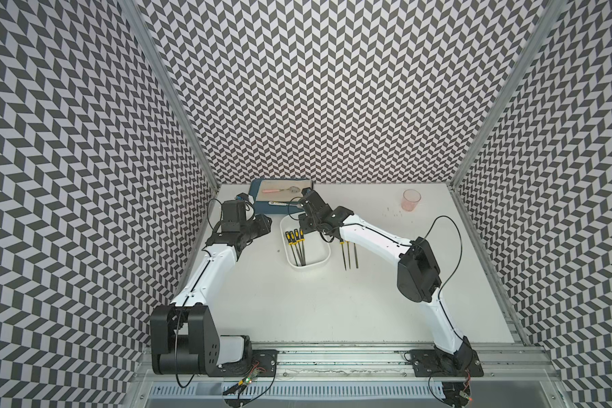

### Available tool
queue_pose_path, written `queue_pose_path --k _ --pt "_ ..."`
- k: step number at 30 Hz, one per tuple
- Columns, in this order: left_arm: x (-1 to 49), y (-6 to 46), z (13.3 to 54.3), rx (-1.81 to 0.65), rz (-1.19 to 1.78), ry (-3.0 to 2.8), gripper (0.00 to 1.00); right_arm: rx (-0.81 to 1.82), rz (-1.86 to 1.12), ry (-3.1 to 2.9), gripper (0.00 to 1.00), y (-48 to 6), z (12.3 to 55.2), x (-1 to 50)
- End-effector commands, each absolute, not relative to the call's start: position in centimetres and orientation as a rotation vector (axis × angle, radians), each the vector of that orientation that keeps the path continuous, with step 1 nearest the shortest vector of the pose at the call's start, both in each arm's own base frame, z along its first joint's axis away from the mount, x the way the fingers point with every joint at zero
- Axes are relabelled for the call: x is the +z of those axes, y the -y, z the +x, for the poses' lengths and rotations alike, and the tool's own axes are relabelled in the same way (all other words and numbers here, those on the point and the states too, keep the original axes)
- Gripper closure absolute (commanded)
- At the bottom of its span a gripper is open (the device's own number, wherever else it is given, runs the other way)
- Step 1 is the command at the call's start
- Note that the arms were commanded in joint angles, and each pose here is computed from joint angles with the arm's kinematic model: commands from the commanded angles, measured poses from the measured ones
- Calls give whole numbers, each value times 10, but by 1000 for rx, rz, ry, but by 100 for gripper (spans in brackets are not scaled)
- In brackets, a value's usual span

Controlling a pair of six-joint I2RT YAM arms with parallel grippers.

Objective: Take the file tool out of the storage box
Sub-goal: Adjust the storage box at the center of the board, then pick up the file tool from the storage box.

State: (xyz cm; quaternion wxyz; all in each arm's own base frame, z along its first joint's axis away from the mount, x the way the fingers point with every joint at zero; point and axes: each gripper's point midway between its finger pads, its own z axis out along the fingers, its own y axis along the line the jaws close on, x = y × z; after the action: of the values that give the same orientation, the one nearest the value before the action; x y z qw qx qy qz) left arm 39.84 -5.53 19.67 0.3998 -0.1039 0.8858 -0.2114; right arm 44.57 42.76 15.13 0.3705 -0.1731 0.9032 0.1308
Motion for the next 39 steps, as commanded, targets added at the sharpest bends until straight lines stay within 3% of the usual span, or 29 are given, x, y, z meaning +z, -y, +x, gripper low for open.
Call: queue_pose_path --k 1,15,39 --pt "193 54 397 -512 -257 -2253 68 363 -493 -2309 53 -445 453 134" --pt "194 57 397 -527 -248 -2253 68 354 -495 -2389 54 -445 462 81" --pt "194 58 397 -533 -242 -2252 68 325 -495 -2455 55 -443 471 37"
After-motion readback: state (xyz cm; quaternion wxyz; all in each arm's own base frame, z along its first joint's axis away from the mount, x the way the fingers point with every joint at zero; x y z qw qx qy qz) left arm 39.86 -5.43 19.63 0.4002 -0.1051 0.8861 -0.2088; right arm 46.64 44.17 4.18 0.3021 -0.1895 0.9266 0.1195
